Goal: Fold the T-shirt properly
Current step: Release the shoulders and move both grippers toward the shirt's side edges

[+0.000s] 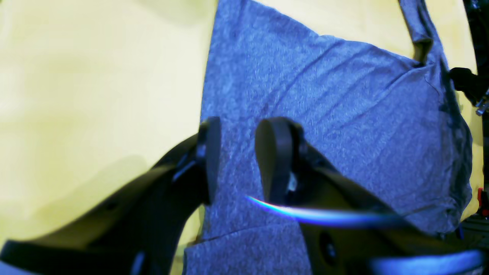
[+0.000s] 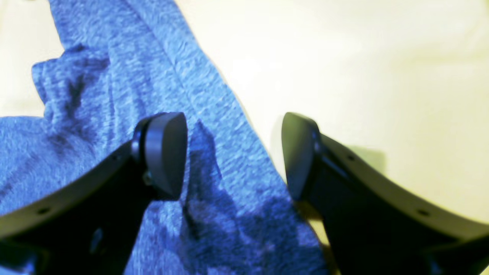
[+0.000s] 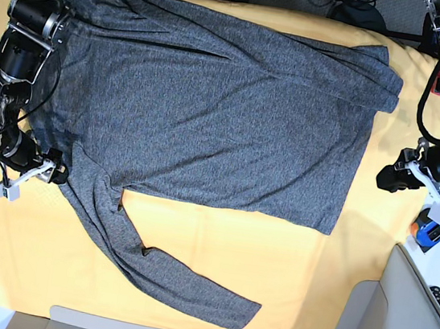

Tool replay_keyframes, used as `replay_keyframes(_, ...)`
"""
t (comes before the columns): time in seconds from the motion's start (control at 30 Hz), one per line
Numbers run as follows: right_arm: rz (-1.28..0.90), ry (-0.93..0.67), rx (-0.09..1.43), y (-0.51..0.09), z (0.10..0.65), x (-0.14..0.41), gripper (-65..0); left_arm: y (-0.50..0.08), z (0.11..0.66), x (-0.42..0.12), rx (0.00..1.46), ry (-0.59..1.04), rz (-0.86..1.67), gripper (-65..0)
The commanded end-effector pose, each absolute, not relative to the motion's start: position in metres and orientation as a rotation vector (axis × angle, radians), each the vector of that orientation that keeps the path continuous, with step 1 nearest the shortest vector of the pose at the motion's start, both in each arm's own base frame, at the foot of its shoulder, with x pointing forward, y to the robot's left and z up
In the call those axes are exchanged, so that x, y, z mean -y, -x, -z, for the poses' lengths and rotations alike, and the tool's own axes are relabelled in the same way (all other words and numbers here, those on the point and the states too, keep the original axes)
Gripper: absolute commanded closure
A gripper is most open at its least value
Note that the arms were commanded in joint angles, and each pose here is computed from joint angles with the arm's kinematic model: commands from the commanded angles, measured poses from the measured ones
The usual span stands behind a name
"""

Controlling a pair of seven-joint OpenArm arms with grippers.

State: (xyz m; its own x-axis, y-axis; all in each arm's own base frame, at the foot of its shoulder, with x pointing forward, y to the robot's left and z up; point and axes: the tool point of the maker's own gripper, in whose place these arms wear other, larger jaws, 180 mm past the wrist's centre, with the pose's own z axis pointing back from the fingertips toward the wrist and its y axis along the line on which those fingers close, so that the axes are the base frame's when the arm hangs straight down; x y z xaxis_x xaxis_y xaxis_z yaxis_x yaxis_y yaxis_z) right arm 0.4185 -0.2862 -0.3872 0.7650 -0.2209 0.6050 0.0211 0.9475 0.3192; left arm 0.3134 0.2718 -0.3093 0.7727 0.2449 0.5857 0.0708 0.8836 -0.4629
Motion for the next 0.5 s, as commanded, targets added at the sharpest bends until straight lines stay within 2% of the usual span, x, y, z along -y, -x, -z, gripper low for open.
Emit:
replay_keyframes(0.0, 0.107, -0.287, 0.570, -0.398, 0.406, 0.284, -38.6, -0.320, 0.294, -0.276, 0.729, 0.484, -0.089, -19.2)
replay_keyframes(0.17, 0.086, -0.296, 0.550, -0.385, 0.418, 0.272, -38.5, -0.321, 0.296, -0.272, 0.731, 0.498, -0.099, -19.2)
replay_keyframes(0.33, -0.030, -0.272, 0.532, -0.379, 0.422, 0.248, -37.4, -0.321, 0.296, -0.272, 0.732, 0.499, -0.100, -19.2)
replay_keyframes(0.4, -0.058, -0.269, 0.523, -0.378, 0.424, 0.241, -31.6, -0.321, 0.296, -0.272, 0.734, 0.499, -0.100, -19.2)
replay_keyframes(0.47, -0.060, -0.271, 0.516, -0.374, 0.428, 0.239, -21.5, -0.323, 0.296, -0.274, 0.735, 0.502, -0.107, -19.2)
